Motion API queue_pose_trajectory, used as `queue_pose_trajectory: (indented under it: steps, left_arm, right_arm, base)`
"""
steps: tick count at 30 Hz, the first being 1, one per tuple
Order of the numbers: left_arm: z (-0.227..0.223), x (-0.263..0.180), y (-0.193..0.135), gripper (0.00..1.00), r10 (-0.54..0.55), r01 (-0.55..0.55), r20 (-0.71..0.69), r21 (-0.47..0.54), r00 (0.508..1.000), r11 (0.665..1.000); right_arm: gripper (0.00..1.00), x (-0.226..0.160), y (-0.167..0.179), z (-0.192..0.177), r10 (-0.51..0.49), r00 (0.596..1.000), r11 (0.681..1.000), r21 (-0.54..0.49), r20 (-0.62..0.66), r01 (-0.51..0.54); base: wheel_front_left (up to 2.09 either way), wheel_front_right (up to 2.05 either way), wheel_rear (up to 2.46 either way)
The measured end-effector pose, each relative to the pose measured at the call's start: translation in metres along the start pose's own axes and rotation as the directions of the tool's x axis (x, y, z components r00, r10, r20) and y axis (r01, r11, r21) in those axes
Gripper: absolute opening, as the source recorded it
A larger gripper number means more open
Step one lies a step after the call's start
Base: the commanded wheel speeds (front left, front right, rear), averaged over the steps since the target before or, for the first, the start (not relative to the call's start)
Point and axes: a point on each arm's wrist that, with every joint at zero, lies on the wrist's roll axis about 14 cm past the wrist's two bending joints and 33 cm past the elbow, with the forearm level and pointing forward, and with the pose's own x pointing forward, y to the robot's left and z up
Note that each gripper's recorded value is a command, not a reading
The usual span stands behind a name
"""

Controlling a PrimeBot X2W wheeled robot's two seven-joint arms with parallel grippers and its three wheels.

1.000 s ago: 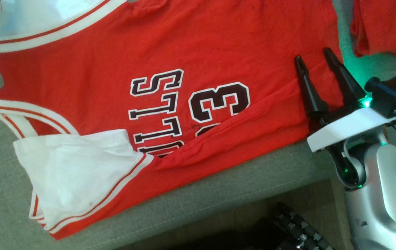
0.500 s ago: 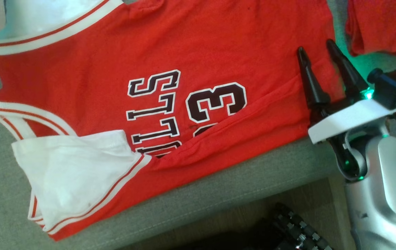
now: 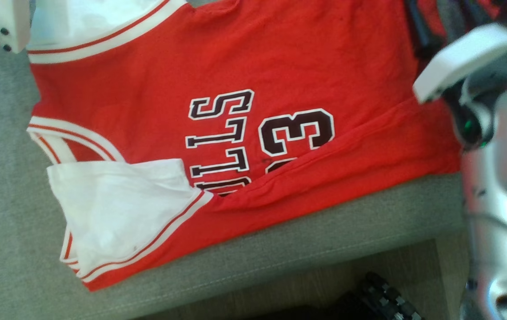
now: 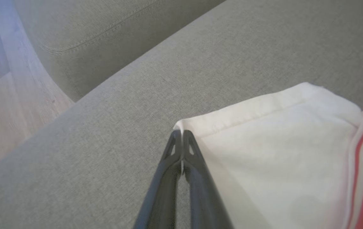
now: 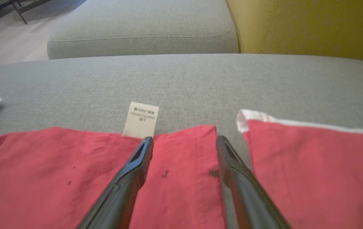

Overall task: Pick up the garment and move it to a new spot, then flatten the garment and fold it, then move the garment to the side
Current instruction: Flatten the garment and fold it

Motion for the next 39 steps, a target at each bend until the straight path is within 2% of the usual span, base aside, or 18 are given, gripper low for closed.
queue_pose_trajectory:
  steps: [5,13,18,22,25,28,30,31,32,39]
  left_arm:
    - [0.013,-0.006,0.000,0.00,0.004,-0.006,0.045,0.035,0.999,0.999]
    - [0.014,-0.011,-0.002,0.00,-0.001,-0.001,0.045,0.058,0.999,0.998]
    - [0.018,-0.012,-0.004,0.00,-0.012,0.008,0.051,0.075,0.999,0.997]
    - [0.016,-0.012,-0.004,0.00,-0.014,0.011,0.041,0.081,0.999,0.997]
    - [0.016,-0.013,-0.002,0.00,-0.011,0.008,0.046,0.076,0.999,0.997]
    - [0.014,-0.013,-0.002,0.00,-0.012,0.009,0.038,0.084,0.999,0.996]
    - [0.014,-0.013,-0.002,0.00,-0.010,0.007,0.036,0.087,0.999,0.996]
    - [0.014,-0.013,-0.001,0.00,-0.009,0.005,0.038,0.084,0.999,0.996]
    - [0.014,-0.014,0.000,0.00,-0.007,0.004,0.042,0.078,0.999,0.997]
    - [0.014,-0.017,0.006,0.00,0.006,-0.011,0.060,0.087,0.998,0.996]
  right_arm:
    - [1.00,0.017,-0.005,0.013,-0.025,0.999,0.999,-0.037,-0.034,0.024]
    - [1.00,0.023,-0.011,-0.005,-0.048,0.987,0.998,-0.035,-0.152,0.043]
    - [0.98,0.033,-0.006,-0.001,-0.038,0.984,0.999,-0.037,-0.176,0.032]
    - [0.75,0.037,-0.004,-0.002,-0.041,0.980,0.998,-0.059,-0.196,0.029]
    - [0.64,0.038,-0.005,-0.005,-0.044,0.978,0.997,-0.069,-0.206,0.030]
    - [0.43,0.038,-0.005,-0.006,-0.048,0.977,0.997,-0.076,-0.210,0.033]
    - [0.22,0.038,-0.006,-0.006,-0.052,0.976,0.996,-0.081,-0.211,0.035]
    - [0.04,0.038,-0.007,-0.007,-0.055,0.976,0.996,-0.083,-0.212,0.038]
    - [0.00,0.038,-0.007,-0.007,-0.058,0.975,0.996,-0.085,-0.215,0.040]
    - [0.00,0.044,-0.008,0.003,-0.064,0.983,0.995,-0.087,-0.175,0.050]
  base:
    - [0.00,0.00,0.00]
    - [0.00,0.00,0.00]
    - [0.00,0.00,0.00]
    - [0.00,0.00,0.00]
    - [0.00,0.00,0.00]
    - [0.00,0.00,0.00]
    - [0.00,0.00,0.00]
    - [0.00,0.00,0.00]
    - [0.00,0.00,0.00]
    - [0.00,0.00,0.00]
